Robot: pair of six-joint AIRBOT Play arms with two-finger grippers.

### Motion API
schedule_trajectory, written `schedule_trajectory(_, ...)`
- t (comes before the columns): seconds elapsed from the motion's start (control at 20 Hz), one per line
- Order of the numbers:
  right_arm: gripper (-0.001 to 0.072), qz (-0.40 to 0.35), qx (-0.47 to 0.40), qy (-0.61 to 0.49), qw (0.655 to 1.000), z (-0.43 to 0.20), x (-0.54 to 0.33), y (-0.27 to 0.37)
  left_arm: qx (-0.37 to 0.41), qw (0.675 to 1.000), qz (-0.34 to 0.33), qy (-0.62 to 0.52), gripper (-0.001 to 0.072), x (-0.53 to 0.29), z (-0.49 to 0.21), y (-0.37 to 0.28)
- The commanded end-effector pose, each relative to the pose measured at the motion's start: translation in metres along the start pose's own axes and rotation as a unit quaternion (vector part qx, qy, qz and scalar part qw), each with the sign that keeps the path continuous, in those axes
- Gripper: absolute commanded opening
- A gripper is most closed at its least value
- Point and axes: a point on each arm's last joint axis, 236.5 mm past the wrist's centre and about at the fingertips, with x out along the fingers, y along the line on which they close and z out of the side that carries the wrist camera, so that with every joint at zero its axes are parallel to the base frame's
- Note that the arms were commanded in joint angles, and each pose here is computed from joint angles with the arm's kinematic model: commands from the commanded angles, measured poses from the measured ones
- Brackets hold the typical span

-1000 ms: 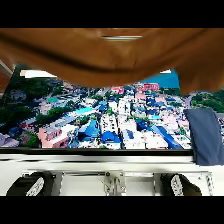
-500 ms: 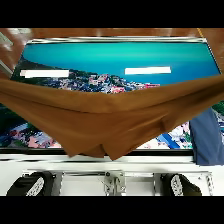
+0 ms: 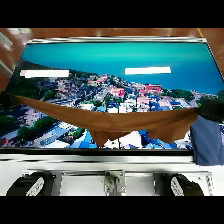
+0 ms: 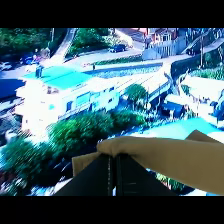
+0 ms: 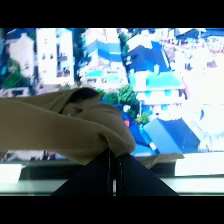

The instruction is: Fold the shirts.

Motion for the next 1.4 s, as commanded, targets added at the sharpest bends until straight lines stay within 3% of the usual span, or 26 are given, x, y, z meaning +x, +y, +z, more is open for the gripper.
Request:
schedule_trajectory(0.0,0.0062,-0.048,0.002,-0.076,0.996,0.062,0.057,-0.027,-0.029,0.999,-0.032,-0.033,0.0037,0.04,0.024,-0.015)
schedule_trajectory(0.15,0.0062,-0.004,0.054,-0.095,0.994,0.101,0.115,-0.024,-0.081,0.99,-0.097,-0.056,0.0037,0.085,0.051,-0.045)
schedule_trajectory(0.3,0.0062,0.055,0.113,-0.047,0.991,0.102,0.184,-0.012,-0.147,0.977,-0.146,-0.041,0.0037,0.144,0.058,-0.069)
schedule_trajectory(0.65,0.0062,0.066,0.133,0.033,0.988,0.072,0.277,-0.001,-0.256,0.941,-0.193,0.105,0.0042,0.26,-0.013,-0.117)
schedule_trajectory(0.7,0.0062,0.067,0.129,0.035,0.989,0.071,0.277,0.002,-0.264,0.936,-0.199,0.121,0.0105,0.263,-0.02,-0.121)
schedule_trajectory(0.8,0.0063,0.071,0.129,0.039,0.988,0.07,0.276,0.005,-0.254,0.936,-0.202,0.136,0.0365,0.257,-0.025,-0.117)
schedule_trajectory(0.85,0.0063,0.071,0.124,0.048,0.989,0.065,0.275,0.005,-0.243,0.936,-0.207,0.15,0.0401,0.25,-0.027,-0.108)
schedule_trajectory(1.1,0.0063,0.06,0.079,0.107,0.989,0.036,0.271,0.001,-0.232,0.91,-0.234,0.25,0.0398,0.196,-0.06,-0.051)
schedule_trajectory(1.15,0.0063,0.055,0.074,0.113,0.989,0.033,0.271,-0.001,-0.231,0.899,-0.244,0.282,0.0453,0.185,-0.079,-0.051)
schedule_trajectory(1.2,0.0063,0.048,0.069,0.116,0.99,0.031,0.271,-0.004,-0.238,0.884,-0.25,0.315,0.0677,0.178,-0.1,-0.054)
schedule_trajectory(1.25,0.0063,0.044,0.066,0.117,0.99,0.03,0.271,-0.006,-0.247,0.873,-0.254,0.336,0.0719,0.175,-0.118,-0.061)
schedule_trajectory(1.35,0.0063,0.043,0.065,0.118,0.99,0.03,0.271,-0.006,-0.257,0.86,-0.267,0.351,0.0719,0.178,-0.147,-0.083)
